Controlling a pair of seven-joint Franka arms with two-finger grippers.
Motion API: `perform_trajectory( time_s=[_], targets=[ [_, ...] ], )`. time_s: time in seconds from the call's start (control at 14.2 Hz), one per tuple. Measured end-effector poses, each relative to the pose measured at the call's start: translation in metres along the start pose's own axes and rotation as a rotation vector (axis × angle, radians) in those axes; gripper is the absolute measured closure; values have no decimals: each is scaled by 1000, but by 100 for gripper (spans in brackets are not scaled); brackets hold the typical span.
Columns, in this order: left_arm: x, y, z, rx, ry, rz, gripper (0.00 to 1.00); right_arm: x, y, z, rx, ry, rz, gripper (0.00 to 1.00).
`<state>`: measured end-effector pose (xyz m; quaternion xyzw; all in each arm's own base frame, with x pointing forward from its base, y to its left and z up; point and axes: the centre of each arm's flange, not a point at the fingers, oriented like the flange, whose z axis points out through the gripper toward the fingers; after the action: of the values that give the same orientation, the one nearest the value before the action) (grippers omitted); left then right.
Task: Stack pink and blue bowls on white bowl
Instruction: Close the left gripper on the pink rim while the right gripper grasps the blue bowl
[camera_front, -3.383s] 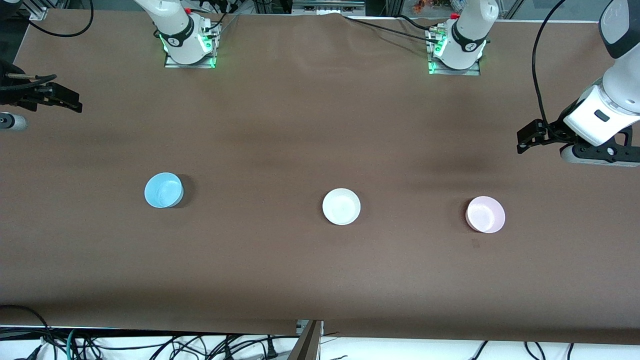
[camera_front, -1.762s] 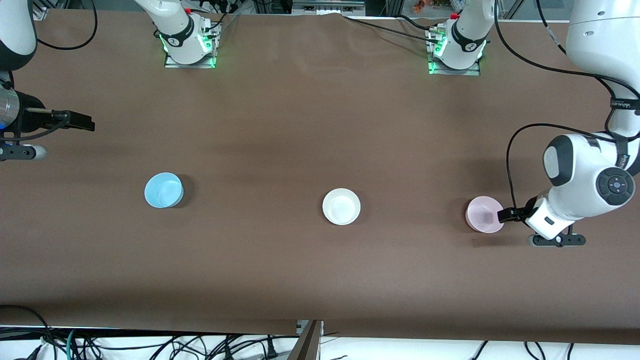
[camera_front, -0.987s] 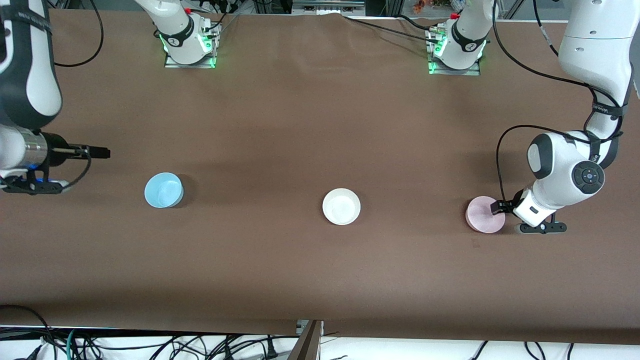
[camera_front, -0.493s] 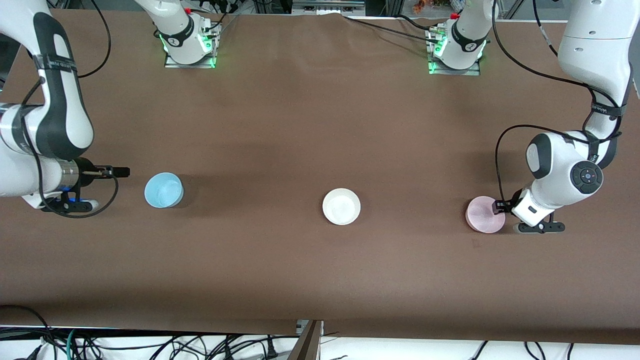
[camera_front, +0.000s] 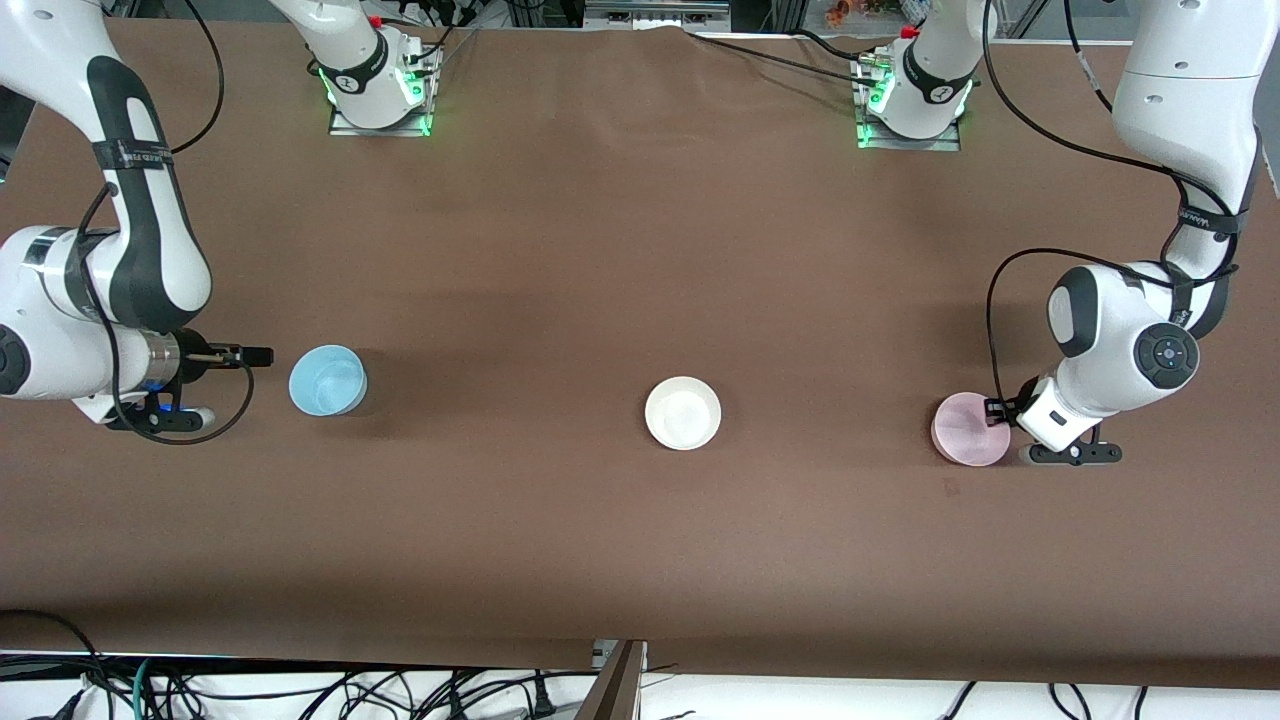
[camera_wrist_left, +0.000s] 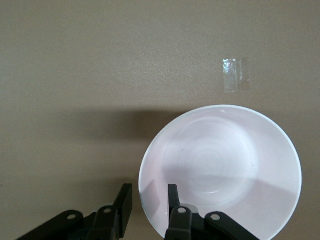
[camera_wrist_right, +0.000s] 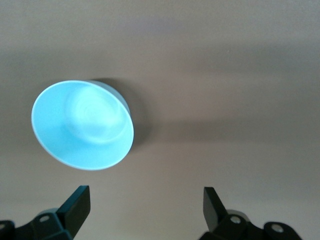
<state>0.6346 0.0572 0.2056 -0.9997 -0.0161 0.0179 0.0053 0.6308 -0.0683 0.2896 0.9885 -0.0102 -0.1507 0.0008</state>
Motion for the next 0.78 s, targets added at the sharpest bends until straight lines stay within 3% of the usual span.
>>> perform_trajectory(
  time_s=[0.07,0.14,0.35,0.78],
  targets=[
    [0,0,0,0,-1,1,71,2,1,7,1,7,1,0],
    [0,0,0,0,-2,1,71,5,1,15,7,13,4,0],
    [0,2,-3,-1,-2,3,96,15,0,46,54,36,26,0],
    [0,3,-7,-2,-3,6,96,20,-2,76,84,75,47,0]
  ],
)
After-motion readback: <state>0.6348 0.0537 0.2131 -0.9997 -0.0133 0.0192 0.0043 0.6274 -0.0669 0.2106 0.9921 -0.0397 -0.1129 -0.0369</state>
